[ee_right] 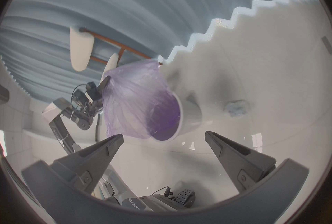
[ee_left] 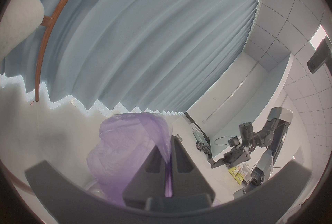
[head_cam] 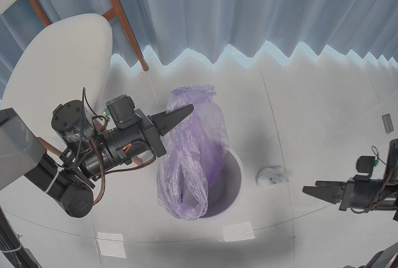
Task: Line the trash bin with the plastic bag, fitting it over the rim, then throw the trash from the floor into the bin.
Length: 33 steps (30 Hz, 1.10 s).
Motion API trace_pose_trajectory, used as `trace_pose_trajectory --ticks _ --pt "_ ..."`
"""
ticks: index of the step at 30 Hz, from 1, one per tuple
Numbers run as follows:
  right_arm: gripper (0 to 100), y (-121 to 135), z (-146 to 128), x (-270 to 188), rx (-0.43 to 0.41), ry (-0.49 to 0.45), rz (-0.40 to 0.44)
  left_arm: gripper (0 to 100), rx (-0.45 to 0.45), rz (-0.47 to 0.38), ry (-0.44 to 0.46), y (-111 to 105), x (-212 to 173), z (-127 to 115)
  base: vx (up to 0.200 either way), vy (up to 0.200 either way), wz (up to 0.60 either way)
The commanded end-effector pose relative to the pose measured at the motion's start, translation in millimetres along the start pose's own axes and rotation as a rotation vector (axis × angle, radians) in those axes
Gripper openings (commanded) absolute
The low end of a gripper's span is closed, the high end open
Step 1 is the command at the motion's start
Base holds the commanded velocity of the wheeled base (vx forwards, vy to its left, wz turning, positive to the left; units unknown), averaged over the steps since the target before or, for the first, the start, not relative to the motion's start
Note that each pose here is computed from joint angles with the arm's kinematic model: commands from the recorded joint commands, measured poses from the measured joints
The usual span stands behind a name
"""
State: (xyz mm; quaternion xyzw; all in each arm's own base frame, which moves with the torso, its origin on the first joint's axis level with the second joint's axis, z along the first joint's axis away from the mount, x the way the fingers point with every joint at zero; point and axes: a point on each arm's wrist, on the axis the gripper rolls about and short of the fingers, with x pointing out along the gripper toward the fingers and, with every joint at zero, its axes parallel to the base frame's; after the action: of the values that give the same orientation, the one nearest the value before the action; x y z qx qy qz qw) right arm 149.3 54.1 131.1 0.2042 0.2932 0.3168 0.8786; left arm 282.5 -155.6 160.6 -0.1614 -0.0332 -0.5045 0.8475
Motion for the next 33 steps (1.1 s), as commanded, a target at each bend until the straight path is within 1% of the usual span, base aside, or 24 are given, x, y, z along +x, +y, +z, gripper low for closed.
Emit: trace_pose_trajectory --ticks 1,3,8,10,12,16,18,22,25,27,30,33 --pt "100 2 -44 86 -0.069 0.290 0.143 0 0.026 0.001 -0.008 0 -1 3 0.000 0.000 0.00" --pt "100 9 -53 107 -0.100 0.296 0.207 0 0.040 0.005 -0.014 1 -2 5 0.000 0.000 0.00" --pt "100 12 -67 138 -0.142 0.275 0.280 0 0.040 -0.013 -0.014 -5 0 5 0.000 0.000 0.00" --pt "100 8 -77 146 -0.138 0.289 0.282 0 0.038 -0.018 -0.012 -6 1 4 0.000 0.000 0.00" --pt "100 6 -80 149 -0.140 0.291 0.283 0 0.039 -0.018 -0.013 -6 1 4 0.000 0.000 0.00" --pt "100 0 -89 165 -0.159 0.240 0.314 0 0.032 -0.015 -0.003 -4 2 1 0.000 0.000 0.00" --pt "100 -2 -95 171 -0.165 0.258 0.318 0 0.031 -0.014 -0.002 -4 2 0 0.000 0.000 0.00" --pt "100 10 -96 186 -0.187 0.240 0.367 0 0.028 -0.010 0.004 -2 3 -2 0.000 0.000 0.00" --pt "100 23 -92 198 -0.212 0.205 0.419 0 0.025 -0.010 0.008 -2 3 -4 0.000 0.000 0.00" --pt "100 32 -90 205 -0.209 0.188 0.452 0 0.024 -0.010 0.009 -1 3 -4 0.000 0.000 0.00" --pt "100 44 -96 214 -0.196 0.197 0.490 0 0.023 -0.009 0.010 -1 3 -4 0.000 0.000 0.00" --pt "100 50 -101 220 -0.201 0.199 0.502 0 0.024 -0.012 0.008 -2 3 -4 0.000 0.000 0.00"
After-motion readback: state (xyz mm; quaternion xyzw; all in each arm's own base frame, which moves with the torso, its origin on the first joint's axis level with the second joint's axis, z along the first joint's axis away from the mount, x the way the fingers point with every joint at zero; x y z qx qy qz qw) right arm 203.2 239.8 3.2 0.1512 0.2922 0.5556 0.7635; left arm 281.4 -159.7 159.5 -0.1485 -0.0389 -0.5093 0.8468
